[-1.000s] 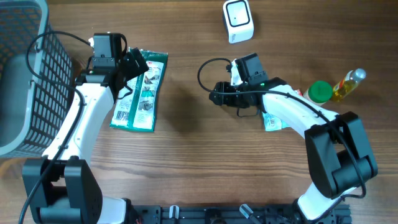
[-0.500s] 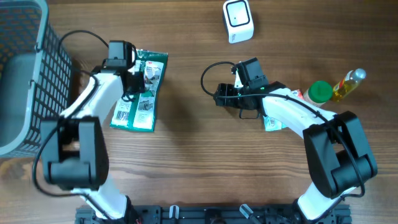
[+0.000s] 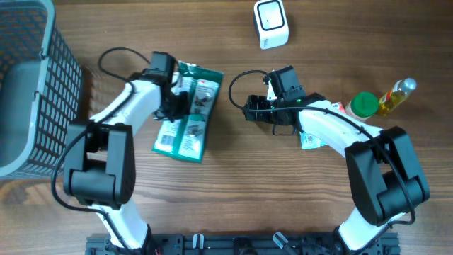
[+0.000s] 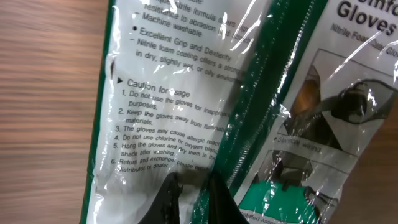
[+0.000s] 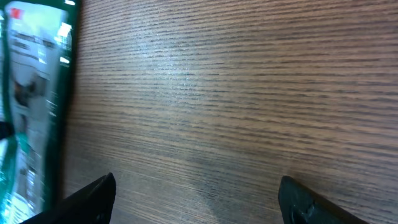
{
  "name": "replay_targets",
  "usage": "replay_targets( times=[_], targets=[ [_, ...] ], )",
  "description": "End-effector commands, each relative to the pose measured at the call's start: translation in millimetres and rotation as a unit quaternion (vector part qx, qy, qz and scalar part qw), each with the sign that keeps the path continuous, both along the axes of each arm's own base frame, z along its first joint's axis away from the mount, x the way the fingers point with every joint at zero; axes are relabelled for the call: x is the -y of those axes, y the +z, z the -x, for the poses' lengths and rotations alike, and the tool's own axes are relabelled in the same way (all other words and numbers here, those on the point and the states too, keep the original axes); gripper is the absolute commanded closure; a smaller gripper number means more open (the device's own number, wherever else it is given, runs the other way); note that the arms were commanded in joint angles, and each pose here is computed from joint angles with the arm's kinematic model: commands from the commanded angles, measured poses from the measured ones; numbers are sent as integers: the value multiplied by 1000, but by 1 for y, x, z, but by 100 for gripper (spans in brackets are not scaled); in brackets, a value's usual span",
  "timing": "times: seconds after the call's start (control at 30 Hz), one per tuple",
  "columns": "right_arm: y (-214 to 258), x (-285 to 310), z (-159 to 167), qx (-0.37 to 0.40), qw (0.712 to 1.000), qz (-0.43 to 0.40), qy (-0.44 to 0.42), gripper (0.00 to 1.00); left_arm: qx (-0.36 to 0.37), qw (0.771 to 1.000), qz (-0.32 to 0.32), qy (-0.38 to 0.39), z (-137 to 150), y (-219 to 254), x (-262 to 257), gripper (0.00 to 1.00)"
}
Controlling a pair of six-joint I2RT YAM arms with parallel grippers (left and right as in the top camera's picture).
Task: Scan the item barcode
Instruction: 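Grasp the 3M gloves packet with the left gripper and slide it centre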
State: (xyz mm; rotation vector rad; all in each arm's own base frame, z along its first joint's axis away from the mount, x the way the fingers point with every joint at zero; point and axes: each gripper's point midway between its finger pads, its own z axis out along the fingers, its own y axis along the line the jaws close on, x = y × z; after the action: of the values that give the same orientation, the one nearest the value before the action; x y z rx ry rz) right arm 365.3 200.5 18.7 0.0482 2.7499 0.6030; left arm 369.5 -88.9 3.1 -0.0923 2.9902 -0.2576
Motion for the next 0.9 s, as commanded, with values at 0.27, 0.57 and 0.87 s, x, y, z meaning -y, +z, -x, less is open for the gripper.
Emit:
replay_targets(
  times=[0.27, 0.57, 0.87],
  targets=[
    [-4, -20, 26, -73, 995, -68, 11, 17, -80, 997, 19, 8, 55, -27, 85, 96],
    [-8, -17, 33, -92, 994, -62, 4, 42, -119, 991, 61, 5, 70, -22, 98, 93],
    [-10, -19, 49, -117, 990, -66, 33, 34, 55, 998, 38, -6, -5, 33, 93, 94]
  ],
)
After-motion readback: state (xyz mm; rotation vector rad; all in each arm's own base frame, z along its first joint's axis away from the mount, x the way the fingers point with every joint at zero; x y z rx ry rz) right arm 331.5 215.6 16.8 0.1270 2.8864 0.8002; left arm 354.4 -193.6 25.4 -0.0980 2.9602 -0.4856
